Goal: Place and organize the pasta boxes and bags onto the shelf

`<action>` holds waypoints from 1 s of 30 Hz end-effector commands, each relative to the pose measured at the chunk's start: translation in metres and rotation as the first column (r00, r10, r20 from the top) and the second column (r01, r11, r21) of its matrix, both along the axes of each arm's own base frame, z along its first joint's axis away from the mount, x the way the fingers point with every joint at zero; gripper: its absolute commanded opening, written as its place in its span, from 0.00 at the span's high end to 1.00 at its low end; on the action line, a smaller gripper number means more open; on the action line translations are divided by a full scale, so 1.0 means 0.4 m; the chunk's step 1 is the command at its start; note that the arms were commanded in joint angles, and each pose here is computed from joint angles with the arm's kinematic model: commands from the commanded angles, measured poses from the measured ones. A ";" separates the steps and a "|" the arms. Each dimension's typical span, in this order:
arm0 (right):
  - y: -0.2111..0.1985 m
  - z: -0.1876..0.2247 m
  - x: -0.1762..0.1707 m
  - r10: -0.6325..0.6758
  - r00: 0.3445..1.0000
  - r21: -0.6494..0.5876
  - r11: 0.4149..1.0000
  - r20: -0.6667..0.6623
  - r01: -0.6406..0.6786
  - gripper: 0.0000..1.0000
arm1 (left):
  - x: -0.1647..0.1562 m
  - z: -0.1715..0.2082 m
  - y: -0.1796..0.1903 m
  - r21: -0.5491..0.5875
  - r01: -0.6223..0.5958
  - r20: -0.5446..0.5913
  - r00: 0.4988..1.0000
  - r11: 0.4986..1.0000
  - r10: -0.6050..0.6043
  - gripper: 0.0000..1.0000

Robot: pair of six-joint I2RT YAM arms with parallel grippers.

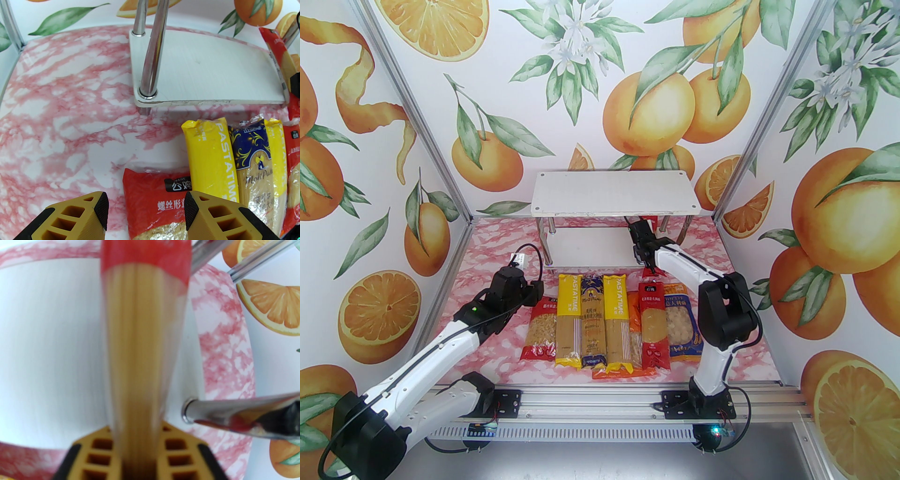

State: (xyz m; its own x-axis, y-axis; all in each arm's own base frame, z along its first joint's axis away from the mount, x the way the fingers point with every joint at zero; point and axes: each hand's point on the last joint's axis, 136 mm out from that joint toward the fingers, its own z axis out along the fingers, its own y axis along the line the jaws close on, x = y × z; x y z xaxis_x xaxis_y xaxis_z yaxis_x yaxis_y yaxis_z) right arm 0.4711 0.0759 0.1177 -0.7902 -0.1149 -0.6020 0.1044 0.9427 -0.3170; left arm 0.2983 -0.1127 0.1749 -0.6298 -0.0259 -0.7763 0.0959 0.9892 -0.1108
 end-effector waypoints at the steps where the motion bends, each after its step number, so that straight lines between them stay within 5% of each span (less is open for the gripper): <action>1: -0.031 0.004 0.040 -0.057 0.997 0.016 0.998 0.060 0.056 0.71 | -0.001 0.033 0.003 0.000 -0.003 0.028 1.000 1.000 0.003 0.41; 6: -0.044 -0.012 0.034 -0.065 0.997 0.017 0.998 0.043 0.065 0.67 | 0.001 0.033 0.000 -0.004 -0.001 0.027 1.000 1.000 0.001 0.42; 13: -0.083 -0.007 0.036 -0.094 0.995 -0.020 0.995 0.042 0.095 0.43 | -0.003 0.037 0.003 -0.008 -0.003 0.032 0.999 1.000 0.003 0.42; 22: -0.087 0.026 0.053 -0.078 0.995 -0.019 0.997 0.067 0.079 0.40 | -0.010 0.037 0.009 -0.015 -0.013 0.038 0.999 1.000 0.013 0.42; 30: -0.051 0.104 0.016 -0.032 0.993 0.107 0.994 0.113 0.020 0.32 | -0.017 0.036 0.028 0.011 -0.032 0.049 0.998 0.999 0.031 0.41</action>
